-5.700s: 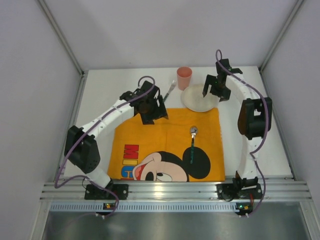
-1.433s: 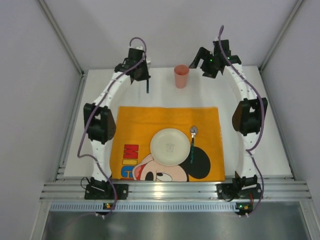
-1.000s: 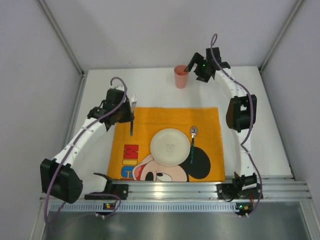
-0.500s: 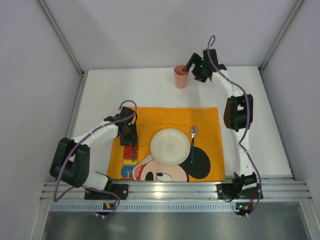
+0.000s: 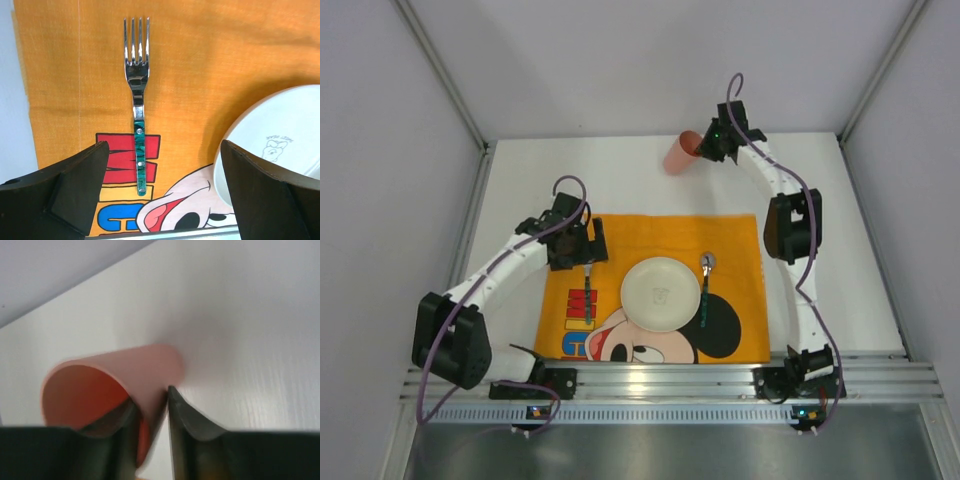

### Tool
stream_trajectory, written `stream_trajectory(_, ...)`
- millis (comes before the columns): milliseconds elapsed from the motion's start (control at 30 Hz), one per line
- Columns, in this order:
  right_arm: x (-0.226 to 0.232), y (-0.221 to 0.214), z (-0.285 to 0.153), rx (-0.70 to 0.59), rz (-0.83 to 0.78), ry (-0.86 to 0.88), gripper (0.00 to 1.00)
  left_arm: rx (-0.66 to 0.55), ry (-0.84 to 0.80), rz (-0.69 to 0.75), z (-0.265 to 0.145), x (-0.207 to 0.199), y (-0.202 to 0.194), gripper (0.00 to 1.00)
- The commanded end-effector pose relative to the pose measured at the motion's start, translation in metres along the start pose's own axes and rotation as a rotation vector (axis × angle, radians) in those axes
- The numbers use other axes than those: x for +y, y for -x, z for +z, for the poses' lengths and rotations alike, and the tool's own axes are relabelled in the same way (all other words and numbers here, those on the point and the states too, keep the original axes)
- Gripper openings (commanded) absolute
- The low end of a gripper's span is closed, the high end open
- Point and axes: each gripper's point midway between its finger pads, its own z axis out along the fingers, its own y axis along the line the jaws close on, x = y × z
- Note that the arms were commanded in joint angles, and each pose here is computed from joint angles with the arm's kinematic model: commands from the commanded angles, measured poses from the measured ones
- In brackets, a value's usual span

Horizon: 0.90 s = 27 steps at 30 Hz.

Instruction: Set the dinner table for one person

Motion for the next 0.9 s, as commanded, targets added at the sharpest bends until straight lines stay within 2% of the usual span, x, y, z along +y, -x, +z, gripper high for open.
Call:
stream_trajectory(0,-0.005,0.001,-0.003,-0.02,-0.006,-0.067,0.14,-0.045,-0.02,0.007,-0.018,-0.007,0.015,0.98)
stream_trajectory(33,-0.004,0.004,-0.006,-0.025,-0.008,-0.069,0.03,-0.053,-0.024,0.011,-0.02,-0.009,0.019,0.98)
stream_trajectory(67,-0.002,0.006,-0.009,-0.026,-0.013,-0.066,0.0,-0.055,-0.024,0.015,-0.021,-0.01,0.021,0.98)
stream_trajectory(233,0.037,0.065,-0.072,-0.157,-0.104,0.029,0.0,-0.101,-0.026,0.043,-0.029,-0.015,0.039,0.98)
stream_trajectory(267,0.047,0.09,-0.104,-0.217,-0.11,0.055,0.0,-0.112,-0.025,0.051,-0.031,-0.015,0.043,0.98)
stream_trajectory(333,0.045,0.106,-0.135,-0.262,-0.135,0.048,0.0,-0.145,-0.024,0.066,-0.037,-0.018,0.055,0.98)
stream_trajectory(367,0.055,0.119,-0.175,-0.311,-0.162,0.06,0.0,-0.152,-0.021,0.07,-0.04,-0.019,0.058,0.98)
stream_trajectory(433,0.04,0.112,-0.197,-0.305,-0.19,-0.009,0.0,-0.175,-0.022,0.081,-0.045,-0.022,0.068,0.98)
stream_trajectory(467,0.043,0.113,-0.227,-0.326,-0.2,-0.01,0.0,-0.182,-0.02,0.083,-0.046,-0.022,0.071,0.98)
stream_trajectory(500,0.021,0.087,-0.226,-0.245,-0.208,-0.073,0.0,-0.186,-0.021,0.084,-0.047,-0.024,0.074,0.98)
stream_trajectory(567,0.007,0.066,-0.253,-0.215,-0.209,-0.112,0.0,-0.195,-0.018,0.086,-0.048,-0.024,0.076,0.98)
stream_trajectory(600,-0.022,0.031,-0.244,-0.12,-0.2,-0.177,0.0,-0.196,-0.018,0.086,-0.048,-0.025,0.078,0.98)
stream_trajectory(667,-0.039,0.006,-0.26,-0.094,-0.182,-0.201,0.0,-0.192,-0.029,0.084,-0.048,-0.027,0.078,0.98)
stream_trajectory(700,-0.066,-0.026,-0.252,-0.021,-0.175,-0.255,0.0,-0.189,-0.033,0.083,-0.048,-0.029,0.078,0.98)
stream_trajectory(767,-0.08,-0.043,-0.255,-0.018,-0.155,-0.265,0.0,-0.187,-0.046,0.076,-0.05,-0.031,0.078,0.98)
stream_trajectory(800,-0.099,-0.068,-0.248,0.035,-0.152,-0.294,0.0,-0.191,-0.055,0.073,-0.053,-0.033,0.078,0.98)
stream_trajectory(867,-0.103,-0.076,-0.243,0.028,-0.151,-0.275,0.0,-0.191,-0.062,0.061,-0.055,-0.034,0.077,0.98)
